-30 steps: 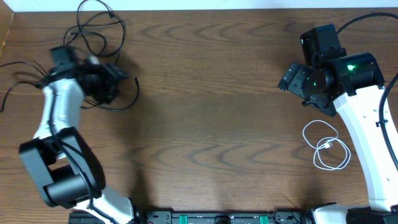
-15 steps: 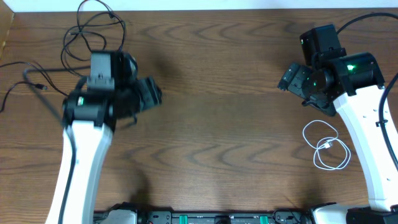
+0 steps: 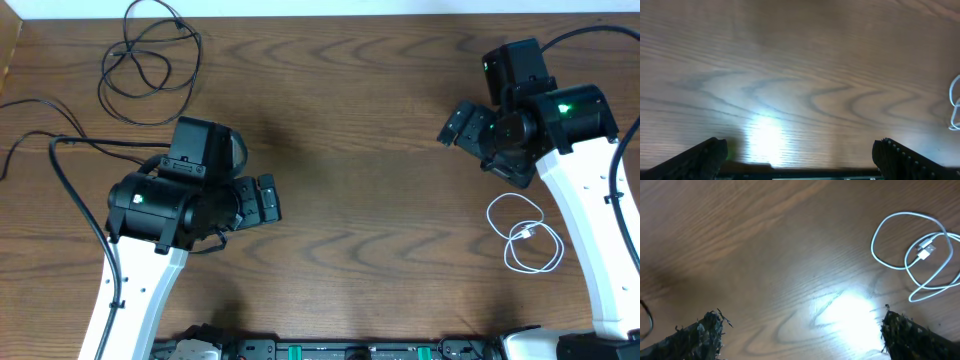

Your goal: Untangle cables

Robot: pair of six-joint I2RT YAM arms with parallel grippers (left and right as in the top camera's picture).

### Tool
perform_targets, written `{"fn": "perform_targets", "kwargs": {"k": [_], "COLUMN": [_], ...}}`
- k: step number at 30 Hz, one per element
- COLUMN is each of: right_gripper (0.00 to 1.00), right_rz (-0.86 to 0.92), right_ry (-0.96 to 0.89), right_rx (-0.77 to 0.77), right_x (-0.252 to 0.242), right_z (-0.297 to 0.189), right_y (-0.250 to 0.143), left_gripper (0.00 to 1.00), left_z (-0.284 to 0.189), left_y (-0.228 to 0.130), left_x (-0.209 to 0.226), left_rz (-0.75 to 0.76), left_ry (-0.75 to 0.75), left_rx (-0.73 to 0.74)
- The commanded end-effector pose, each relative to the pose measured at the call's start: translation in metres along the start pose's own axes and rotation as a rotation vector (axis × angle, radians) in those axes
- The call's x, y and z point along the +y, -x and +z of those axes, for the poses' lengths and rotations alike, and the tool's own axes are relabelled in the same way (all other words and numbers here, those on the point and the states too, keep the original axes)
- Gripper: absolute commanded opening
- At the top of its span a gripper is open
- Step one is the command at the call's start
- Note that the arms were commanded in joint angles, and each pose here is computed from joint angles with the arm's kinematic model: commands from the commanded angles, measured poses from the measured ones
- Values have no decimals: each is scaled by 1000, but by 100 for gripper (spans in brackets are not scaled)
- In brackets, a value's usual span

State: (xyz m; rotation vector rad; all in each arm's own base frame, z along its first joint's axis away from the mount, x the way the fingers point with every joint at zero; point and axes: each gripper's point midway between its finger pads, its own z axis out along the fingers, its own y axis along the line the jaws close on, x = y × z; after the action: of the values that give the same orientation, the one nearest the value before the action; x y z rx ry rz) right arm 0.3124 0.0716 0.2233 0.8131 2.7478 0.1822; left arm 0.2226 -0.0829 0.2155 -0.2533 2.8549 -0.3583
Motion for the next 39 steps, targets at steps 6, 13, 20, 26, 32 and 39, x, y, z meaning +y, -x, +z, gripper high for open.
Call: {"fn": "perform_targets", "kwargs": {"k": [6, 13, 20, 26, 32, 39], "right_gripper": [99, 99, 99, 99, 97, 95], "right_rz": [122, 242, 440, 599, 589, 298], "right_ry": [-426, -613, -726, -699, -630, -223], "right_rx": [-109, -112, -62, 40, 41, 124], "right_x": [-91, -144, -197, -223, -231, -175], "right_z": [-19, -21, 12, 46, 77, 132], "right_y": [6, 7, -2, -19, -15, -2], "left_gripper": [98, 98, 98, 98, 98, 98], "left_z": [4, 10, 10, 10, 10, 10], "left_y": [-7, -12, -11, -10, -9, -9], "left_x": [-4, 0, 0, -1, -1, -1], "left_rz": [7, 3, 3, 4, 5, 5], "left_ry": [-21, -11, -11, -14, -15, -16], "left_rx": [37, 59, 58, 51, 49, 48]}}
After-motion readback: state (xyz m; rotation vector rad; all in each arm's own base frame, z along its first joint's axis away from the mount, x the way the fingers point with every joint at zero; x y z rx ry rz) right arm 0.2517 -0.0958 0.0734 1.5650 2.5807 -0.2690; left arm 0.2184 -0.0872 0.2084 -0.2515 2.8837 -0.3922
